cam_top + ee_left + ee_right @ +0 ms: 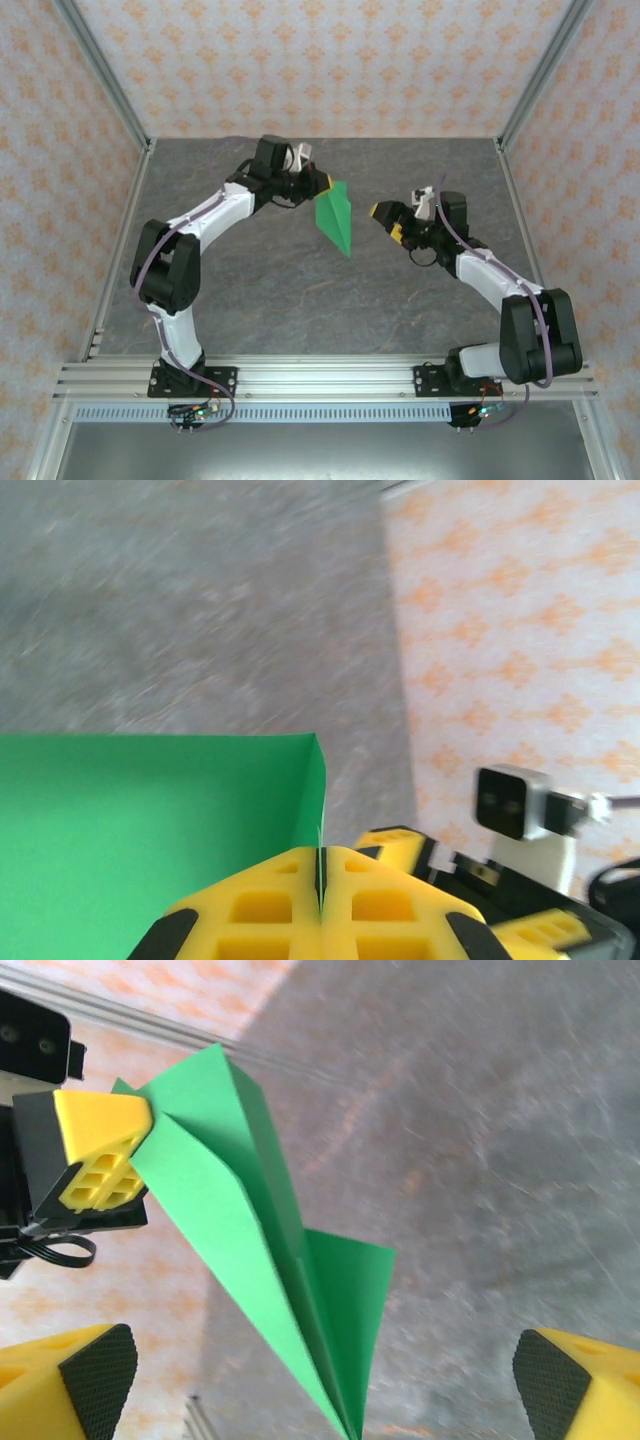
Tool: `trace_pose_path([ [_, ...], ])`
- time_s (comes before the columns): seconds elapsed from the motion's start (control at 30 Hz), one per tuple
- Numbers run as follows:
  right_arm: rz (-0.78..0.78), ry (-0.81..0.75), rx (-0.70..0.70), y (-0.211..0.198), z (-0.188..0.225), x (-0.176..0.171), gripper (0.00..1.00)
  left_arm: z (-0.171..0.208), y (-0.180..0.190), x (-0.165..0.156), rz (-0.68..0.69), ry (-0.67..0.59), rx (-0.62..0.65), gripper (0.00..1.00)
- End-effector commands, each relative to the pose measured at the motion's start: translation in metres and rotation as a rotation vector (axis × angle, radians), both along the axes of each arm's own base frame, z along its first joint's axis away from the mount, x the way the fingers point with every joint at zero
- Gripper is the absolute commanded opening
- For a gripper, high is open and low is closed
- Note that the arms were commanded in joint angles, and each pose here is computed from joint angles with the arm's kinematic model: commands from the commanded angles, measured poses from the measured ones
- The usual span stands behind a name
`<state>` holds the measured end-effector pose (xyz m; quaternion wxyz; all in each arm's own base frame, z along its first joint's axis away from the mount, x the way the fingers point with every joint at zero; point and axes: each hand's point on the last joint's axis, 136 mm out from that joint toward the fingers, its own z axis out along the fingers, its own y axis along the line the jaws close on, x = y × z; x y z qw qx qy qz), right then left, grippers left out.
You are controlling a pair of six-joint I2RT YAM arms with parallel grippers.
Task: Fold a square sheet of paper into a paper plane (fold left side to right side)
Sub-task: Turn over the paper at the center of the table.
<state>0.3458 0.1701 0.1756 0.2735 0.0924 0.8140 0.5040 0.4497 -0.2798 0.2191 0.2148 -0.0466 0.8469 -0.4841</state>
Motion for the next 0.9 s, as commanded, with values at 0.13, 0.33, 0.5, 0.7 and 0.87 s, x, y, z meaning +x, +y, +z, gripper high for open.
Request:
trace_pose_path([
  [0.13, 0.182, -0.303, 0.198, 0.021, 0.107, -0.007, 1.00, 0.115, -0.001, -0.010, -0.088, -0.182, -0.089, 0.00],
  [0.33, 0.279, -0.359, 0.211, 0.041, 0.126, -0.014, 1.00, 0.172, -0.006, -0.019, -0.136, -0.276, -0.165, 0.00],
  [0.5, 0.357, -0.374, 0.232, 0.068, 0.132, -0.017, 1.00, 0.194, -0.011, -0.026, -0.171, -0.298, -0.238, 0.00],
  [0.7, 0.375, -0.383, 0.280, 0.078, 0.141, -0.008, 0.88, 0.199, -0.015, -0.035, -0.200, -0.295, -0.280, 0.00],
  [0.87, 0.390, -0.394, 0.273, 0.079, 0.143, -0.012, 0.66, 0.181, -0.017, -0.032, -0.198, -0.254, -0.262, 0.00],
])
